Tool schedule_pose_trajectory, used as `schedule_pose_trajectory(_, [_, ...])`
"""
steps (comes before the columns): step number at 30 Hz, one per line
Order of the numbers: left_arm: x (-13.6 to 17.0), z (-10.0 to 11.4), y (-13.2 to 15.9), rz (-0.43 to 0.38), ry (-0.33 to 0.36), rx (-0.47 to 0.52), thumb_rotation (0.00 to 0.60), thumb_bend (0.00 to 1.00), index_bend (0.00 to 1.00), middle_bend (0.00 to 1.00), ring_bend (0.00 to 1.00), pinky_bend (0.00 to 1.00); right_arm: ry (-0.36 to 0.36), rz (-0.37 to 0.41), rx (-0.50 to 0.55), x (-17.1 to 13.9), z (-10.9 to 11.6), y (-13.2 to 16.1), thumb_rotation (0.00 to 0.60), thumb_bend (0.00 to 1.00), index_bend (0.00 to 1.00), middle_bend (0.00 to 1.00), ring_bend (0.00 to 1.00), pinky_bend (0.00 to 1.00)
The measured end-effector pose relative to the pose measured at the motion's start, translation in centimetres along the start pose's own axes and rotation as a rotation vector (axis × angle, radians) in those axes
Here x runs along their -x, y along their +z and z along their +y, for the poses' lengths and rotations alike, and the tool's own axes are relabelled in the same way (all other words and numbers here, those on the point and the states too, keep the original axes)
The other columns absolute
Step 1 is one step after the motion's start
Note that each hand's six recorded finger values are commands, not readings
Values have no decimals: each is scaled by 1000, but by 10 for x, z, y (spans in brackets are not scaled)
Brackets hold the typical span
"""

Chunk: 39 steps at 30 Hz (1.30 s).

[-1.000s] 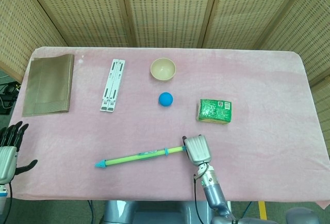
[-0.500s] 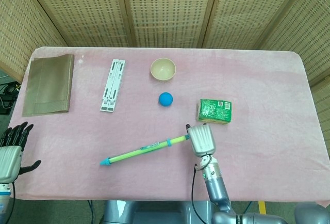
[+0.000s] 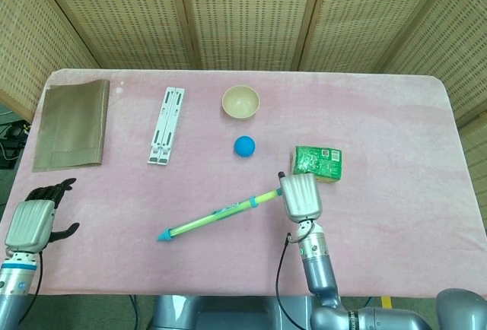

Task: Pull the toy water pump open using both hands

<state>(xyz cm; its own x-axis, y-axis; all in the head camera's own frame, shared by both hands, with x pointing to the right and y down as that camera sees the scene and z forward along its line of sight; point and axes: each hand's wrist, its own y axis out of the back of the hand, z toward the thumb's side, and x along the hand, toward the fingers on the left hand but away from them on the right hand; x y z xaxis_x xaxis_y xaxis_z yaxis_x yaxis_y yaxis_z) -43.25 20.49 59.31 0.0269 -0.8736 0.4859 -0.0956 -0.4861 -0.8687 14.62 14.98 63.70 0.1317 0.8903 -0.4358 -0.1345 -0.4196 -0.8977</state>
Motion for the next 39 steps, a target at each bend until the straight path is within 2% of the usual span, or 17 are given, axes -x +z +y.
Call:
schedule_pose_trajectory(3, [-7,-4,7,7,-27,22,600,234,351,799,740,668,-5,-8,3,2,3,2,600,676,837,1000,1000,726])
schedule_pose_trajectory(6, [-13,-11,16,18,-66,49,600,235,355,816,763,694,-17,-16,2,4,8,4,600,680,843,1000,1000,736])
schedule_pose_trajectory(15, [-23,-34,40,43,-168,86,600,234,319,817,764,695,-46,-45,5,8,22,12,600,680,845,1000,1000,740])
schedule_pose_trajectory(32, [-32,-73,93,47,-277,232,600,234,386,817,764,699,-7,-74,3,7,9,9,600,680,845,1000,1000,740])
schedule_pose_trajectory(39, [-38,-87,112,46,-340,235,600,235,364,817,764,699,-5,-74,2,5,8,9,600,680,845,1000,1000,741])
